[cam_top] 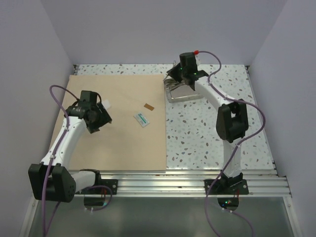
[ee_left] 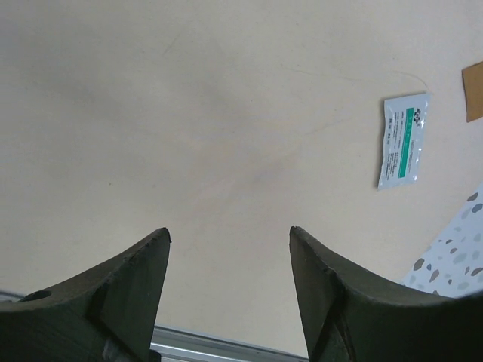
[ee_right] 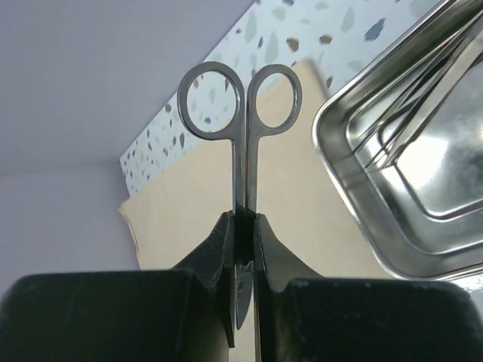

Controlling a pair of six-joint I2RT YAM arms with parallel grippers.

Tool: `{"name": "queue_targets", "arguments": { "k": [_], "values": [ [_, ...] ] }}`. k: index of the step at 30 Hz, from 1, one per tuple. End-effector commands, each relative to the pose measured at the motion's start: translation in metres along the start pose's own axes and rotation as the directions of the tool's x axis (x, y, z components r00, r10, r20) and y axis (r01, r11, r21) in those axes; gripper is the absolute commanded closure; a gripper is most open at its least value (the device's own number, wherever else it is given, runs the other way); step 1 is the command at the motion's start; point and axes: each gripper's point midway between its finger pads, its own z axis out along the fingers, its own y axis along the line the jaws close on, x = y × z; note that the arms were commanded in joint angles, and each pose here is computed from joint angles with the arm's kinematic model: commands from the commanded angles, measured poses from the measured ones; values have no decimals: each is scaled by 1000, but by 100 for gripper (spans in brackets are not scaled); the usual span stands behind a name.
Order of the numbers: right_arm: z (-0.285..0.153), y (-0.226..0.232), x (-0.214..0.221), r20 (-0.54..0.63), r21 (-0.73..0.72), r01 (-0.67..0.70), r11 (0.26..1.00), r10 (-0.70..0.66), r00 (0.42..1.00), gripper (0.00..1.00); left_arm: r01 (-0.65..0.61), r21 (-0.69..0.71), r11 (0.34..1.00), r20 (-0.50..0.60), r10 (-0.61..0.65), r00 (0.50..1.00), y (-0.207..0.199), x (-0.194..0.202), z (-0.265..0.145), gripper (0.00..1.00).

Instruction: Prepare the surgical pack

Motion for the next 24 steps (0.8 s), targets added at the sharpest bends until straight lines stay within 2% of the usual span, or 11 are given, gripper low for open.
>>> {"name": "queue_targets", "arguments": {
  "k": [1,6,10,13,19,22,23,24],
  "values": [
    [-1,-22,-37,178,158,-67,985,39,983,100,15,-35,999,68,-12,998,5,-20,-11,31],
    [26,-62,-46,207,269,-97,958,41,978,100,9,-60,998,85,-4,996,11,-27,-16,31],
    [36,-79,-50,234,315,-99,944,24,972,100,-4,-101,995,88,13,996,18,-29,-17,31],
    [37,-101,-49,237,413,-88,907,-14,971,100,6,-143,990,84,7,996,25,-29,-15,30],
    [49,-113,-49,226,472,-40,881,-76,971,86,48,-153,987,60,-40,997,28,-33,-7,30],
    [57,-114,-44,196,470,-18,883,-84,977,75,54,-171,984,59,-45,997,27,-38,-5,30],
    [59,-115,-43,191,470,-13,882,-87,978,65,56,-181,982,57,-47,997,27,-39,-5,30],
    [60,-112,-42,179,459,-12,888,-79,981,60,79,-192,978,65,-67,996,31,-45,-5,30]
  ]
}}
